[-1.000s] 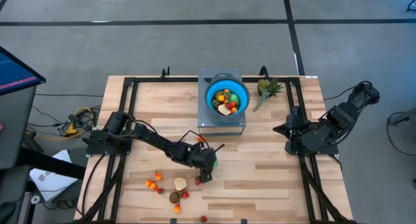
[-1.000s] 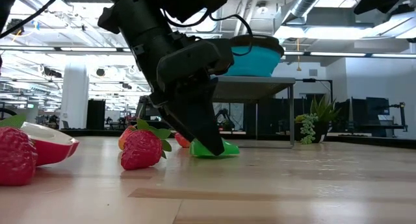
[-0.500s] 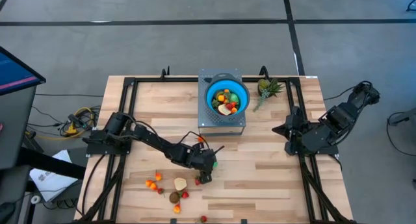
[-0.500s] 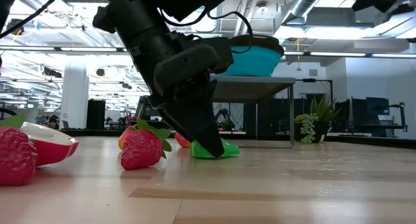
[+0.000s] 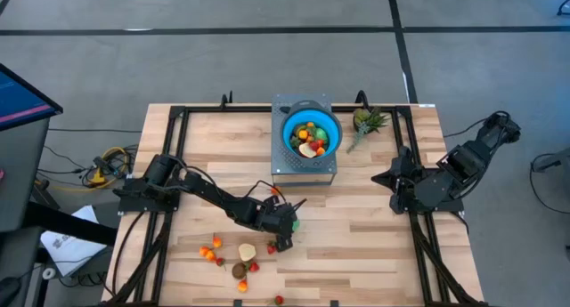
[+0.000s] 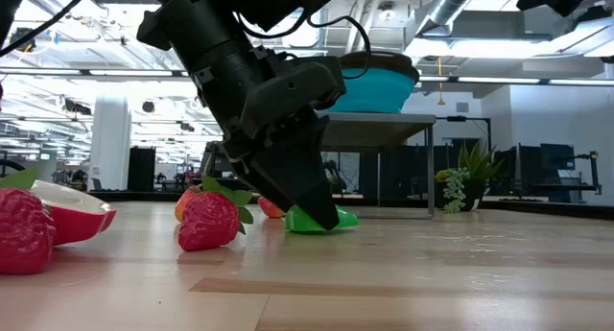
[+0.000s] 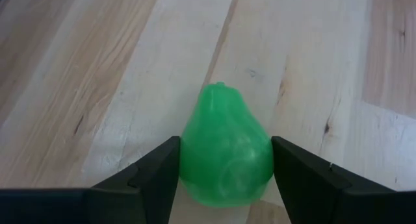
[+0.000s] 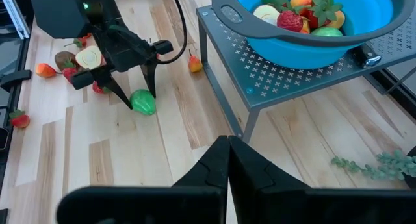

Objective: Pick & Place Fruit
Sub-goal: Put the sliced pear into the strainer bowl

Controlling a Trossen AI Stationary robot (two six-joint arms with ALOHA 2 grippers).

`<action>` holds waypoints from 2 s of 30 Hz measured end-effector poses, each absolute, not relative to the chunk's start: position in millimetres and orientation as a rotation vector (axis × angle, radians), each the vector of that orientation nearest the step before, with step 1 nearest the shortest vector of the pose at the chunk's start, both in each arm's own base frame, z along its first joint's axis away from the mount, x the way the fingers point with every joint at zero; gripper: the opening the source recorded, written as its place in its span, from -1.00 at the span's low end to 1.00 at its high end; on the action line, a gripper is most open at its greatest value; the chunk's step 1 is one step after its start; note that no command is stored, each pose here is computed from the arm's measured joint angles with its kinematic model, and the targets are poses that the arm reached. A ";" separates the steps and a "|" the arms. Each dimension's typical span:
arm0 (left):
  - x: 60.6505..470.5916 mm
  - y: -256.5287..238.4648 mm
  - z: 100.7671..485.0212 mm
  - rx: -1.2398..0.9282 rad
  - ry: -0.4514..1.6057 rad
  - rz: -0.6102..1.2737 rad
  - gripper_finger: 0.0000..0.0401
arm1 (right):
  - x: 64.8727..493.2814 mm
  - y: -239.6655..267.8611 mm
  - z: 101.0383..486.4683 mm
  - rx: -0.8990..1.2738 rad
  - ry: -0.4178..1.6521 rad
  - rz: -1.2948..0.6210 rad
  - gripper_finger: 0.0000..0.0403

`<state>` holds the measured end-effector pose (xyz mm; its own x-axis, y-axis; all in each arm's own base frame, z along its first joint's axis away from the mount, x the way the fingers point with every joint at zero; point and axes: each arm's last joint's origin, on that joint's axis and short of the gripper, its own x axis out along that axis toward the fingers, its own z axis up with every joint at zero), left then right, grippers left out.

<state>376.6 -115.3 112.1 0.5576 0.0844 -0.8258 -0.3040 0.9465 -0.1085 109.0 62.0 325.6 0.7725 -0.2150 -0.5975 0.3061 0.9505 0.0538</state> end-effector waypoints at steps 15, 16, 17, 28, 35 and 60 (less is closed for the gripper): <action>377.5 -115.2 112.5 -0.253 0.943 0.236 0.09 | 109.7 62.7 326.4 0.160 0.619 -0.279 -1.00; 377.6 -115.3 112.7 -0.253 0.942 0.235 0.09 | 109.8 62.7 326.4 0.160 0.618 -0.279 -1.00; 377.7 -115.3 112.8 -0.253 0.941 0.235 0.09 | 109.7 62.6 326.4 0.160 0.619 -0.279 -1.00; 375.1 -114.0 135.1 -0.273 0.893 0.213 0.09 | 109.7 62.6 326.4 0.160 0.619 -0.278 -1.00; 371.1 -112.5 172.6 -0.305 0.793 0.191 0.09 | 109.6 62.8 326.3 0.162 0.624 -0.273 -1.00; 337.8 -40.7 330.9 -0.338 0.097 0.438 0.07 | 109.2 63.1 325.8 0.166 0.640 -0.257 -1.00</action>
<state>337.8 -40.7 330.9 0.9022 0.3989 -0.1643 -0.4309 0.8512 -0.2997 109.2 63.1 325.8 0.7721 -0.1853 -0.6079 0.2871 0.9551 0.0736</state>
